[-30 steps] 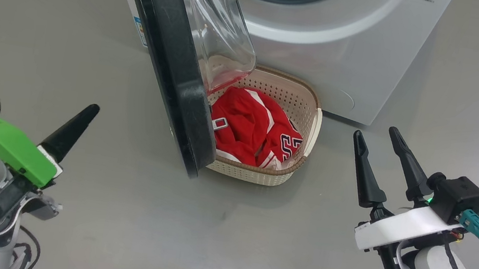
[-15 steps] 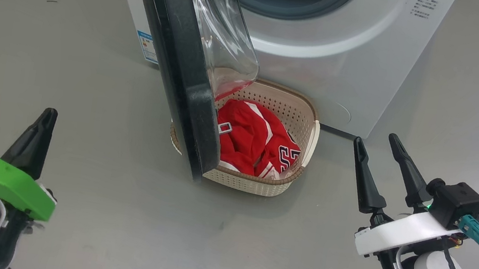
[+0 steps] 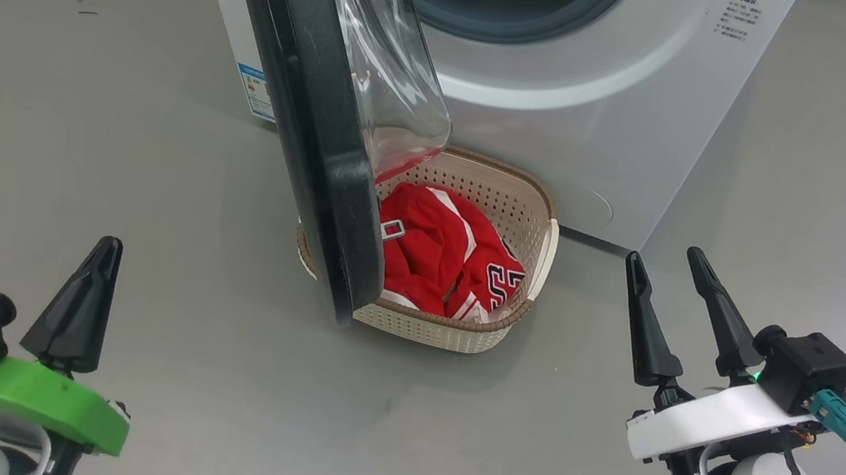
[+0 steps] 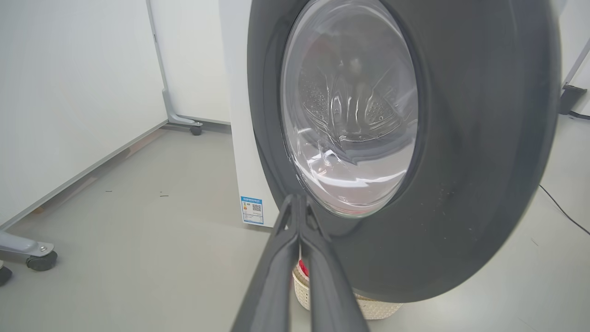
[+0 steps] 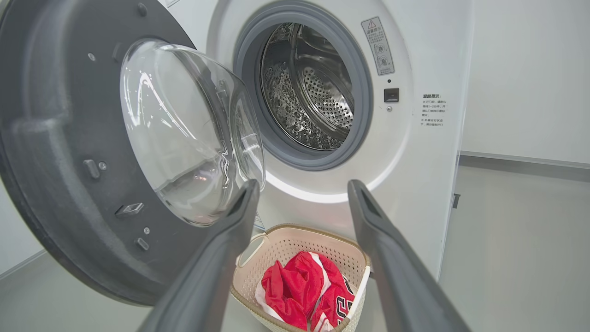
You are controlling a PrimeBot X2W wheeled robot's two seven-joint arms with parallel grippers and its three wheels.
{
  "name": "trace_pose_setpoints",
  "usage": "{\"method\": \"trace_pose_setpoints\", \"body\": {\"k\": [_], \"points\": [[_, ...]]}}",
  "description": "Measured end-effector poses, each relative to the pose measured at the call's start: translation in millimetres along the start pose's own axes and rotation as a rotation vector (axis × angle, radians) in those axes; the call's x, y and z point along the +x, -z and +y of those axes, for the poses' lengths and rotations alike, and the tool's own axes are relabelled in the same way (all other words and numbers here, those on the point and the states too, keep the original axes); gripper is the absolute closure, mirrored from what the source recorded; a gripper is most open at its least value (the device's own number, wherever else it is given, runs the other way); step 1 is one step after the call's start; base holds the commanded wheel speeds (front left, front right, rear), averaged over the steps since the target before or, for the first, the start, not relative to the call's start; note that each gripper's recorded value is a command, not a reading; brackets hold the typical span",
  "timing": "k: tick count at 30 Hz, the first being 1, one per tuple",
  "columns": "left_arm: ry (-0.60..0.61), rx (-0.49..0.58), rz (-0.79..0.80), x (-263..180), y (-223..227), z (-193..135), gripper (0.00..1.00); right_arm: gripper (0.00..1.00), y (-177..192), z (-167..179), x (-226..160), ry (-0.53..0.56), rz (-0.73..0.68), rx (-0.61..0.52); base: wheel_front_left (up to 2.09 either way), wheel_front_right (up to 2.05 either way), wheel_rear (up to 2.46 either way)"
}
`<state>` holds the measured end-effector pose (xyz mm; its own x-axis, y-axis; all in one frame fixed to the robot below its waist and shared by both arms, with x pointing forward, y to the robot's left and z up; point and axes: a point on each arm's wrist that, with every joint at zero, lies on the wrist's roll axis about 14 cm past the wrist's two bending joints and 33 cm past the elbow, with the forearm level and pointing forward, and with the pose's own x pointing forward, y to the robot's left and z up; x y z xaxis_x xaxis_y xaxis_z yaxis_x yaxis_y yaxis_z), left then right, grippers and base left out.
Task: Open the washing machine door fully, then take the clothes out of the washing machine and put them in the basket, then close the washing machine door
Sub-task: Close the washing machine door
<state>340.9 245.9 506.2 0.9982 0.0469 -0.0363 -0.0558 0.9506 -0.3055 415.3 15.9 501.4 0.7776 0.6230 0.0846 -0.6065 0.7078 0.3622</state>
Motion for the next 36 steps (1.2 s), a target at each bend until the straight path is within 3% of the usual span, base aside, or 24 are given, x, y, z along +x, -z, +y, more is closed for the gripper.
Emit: {"method": "trace_pose_setpoints", "body": {"k": [11,13,36], "points": [[-0.007,0.019,-0.078,-6.7,2.1,-4.8,1.0,0.0,-3.0,2.2,-0.9,0.001,-0.012,0.006,0.0,0.0,0.0],[-0.007,0.026,-0.086,-6.9,1.5,-5.2,0.02,0.0,-3.3,2.7,-0.8,0.001,-0.013,0.007,0.0,0.0,0.0],[-0.02,0.036,-0.072,-9.6,10.9,-3.6,0.0,0.0,-2.5,6.7,-5.5,0.0,-0.009,0.007,0.0,0.0,0.0]]}}
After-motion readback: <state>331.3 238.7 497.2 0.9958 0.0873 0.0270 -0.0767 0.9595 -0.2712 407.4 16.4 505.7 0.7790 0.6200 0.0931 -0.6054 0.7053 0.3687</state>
